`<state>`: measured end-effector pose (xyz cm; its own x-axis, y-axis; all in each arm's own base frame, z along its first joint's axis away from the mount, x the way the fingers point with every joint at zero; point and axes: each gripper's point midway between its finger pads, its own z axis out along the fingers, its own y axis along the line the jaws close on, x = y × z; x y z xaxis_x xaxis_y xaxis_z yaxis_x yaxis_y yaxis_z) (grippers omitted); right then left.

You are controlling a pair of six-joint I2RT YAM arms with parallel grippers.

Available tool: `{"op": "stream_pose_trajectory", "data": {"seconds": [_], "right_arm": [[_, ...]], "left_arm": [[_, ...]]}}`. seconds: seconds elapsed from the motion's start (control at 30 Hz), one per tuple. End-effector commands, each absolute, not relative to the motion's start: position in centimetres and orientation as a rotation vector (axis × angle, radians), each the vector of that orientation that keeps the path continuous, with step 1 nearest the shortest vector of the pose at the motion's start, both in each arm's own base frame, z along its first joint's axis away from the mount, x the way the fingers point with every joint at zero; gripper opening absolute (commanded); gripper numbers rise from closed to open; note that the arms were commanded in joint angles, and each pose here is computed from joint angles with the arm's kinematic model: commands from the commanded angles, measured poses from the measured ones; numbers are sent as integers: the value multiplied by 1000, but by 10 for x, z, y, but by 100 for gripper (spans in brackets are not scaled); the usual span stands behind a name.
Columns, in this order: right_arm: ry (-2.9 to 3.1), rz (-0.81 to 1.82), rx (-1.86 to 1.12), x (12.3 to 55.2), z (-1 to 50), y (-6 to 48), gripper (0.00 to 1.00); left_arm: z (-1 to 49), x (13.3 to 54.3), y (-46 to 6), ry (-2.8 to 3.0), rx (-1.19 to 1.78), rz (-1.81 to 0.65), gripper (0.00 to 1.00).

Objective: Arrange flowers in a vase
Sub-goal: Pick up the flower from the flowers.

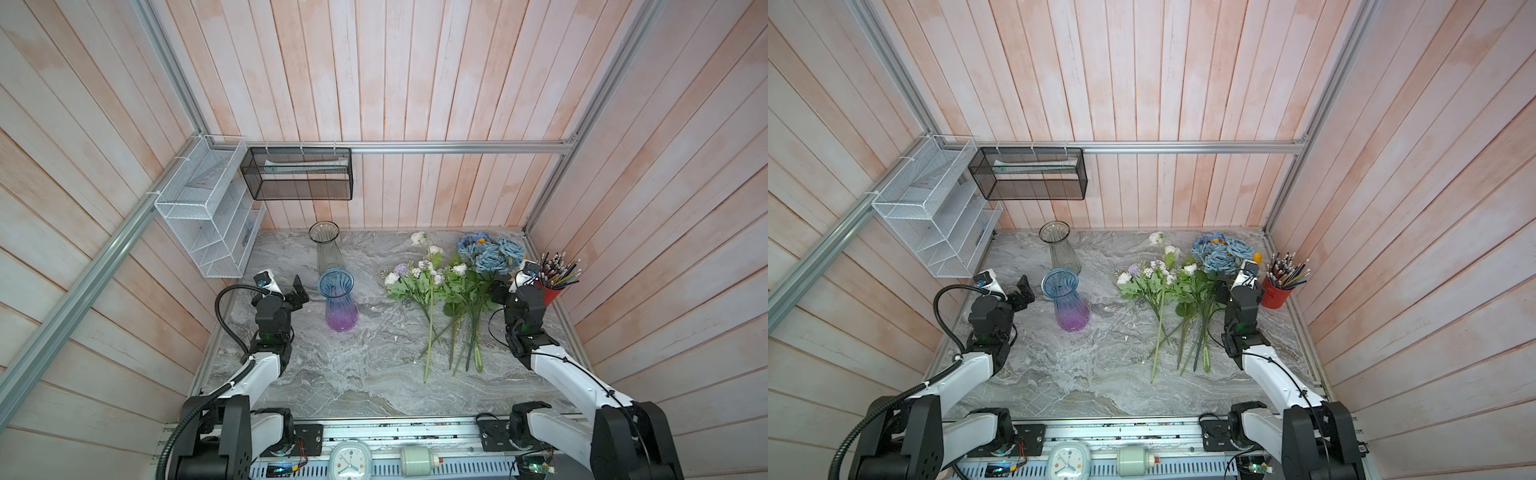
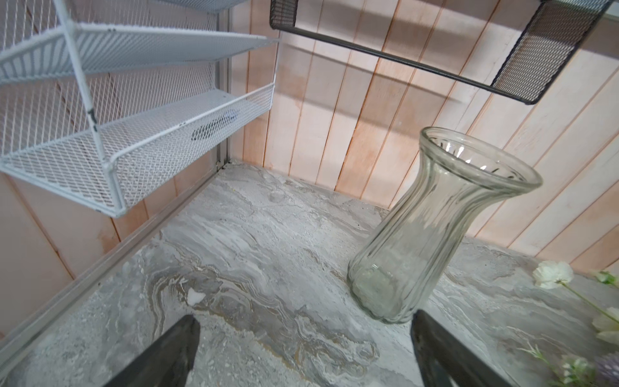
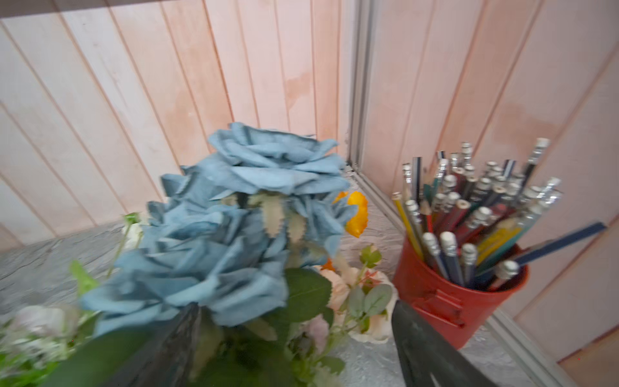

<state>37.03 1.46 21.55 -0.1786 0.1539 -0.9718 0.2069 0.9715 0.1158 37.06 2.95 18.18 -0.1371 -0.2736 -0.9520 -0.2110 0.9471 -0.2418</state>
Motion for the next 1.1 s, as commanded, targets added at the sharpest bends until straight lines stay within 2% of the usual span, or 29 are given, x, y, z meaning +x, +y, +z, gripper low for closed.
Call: {"op": "stream_pose_trajectory", "data": {"seconds": [0.0,0.23,0.37,0.47,0.77,0.93,1.07], "right_arm": [[1907,-93,240,360,210,38,88],[1969,88,113,361,234,116,83],[2087,303,96,364,217,166,65],[2125,380,94,361,194,190,59],[2315,512,239,343,115,203,50],[2358,519,274,343,93,206,48],[2378,552,352,347,78,202,40]], "left_arm": [[175,366,17,1778,-440,-182,100],[181,357,3,1760,-475,-325,100],[175,356,-8,1786,-482,-410,100],[167,355,-22,1815,-469,-509,100],[153,347,-29,1841,-497,-562,100],[149,343,-30,1848,-506,-577,100],[145,340,-31,1854,-509,-583,100]]}}
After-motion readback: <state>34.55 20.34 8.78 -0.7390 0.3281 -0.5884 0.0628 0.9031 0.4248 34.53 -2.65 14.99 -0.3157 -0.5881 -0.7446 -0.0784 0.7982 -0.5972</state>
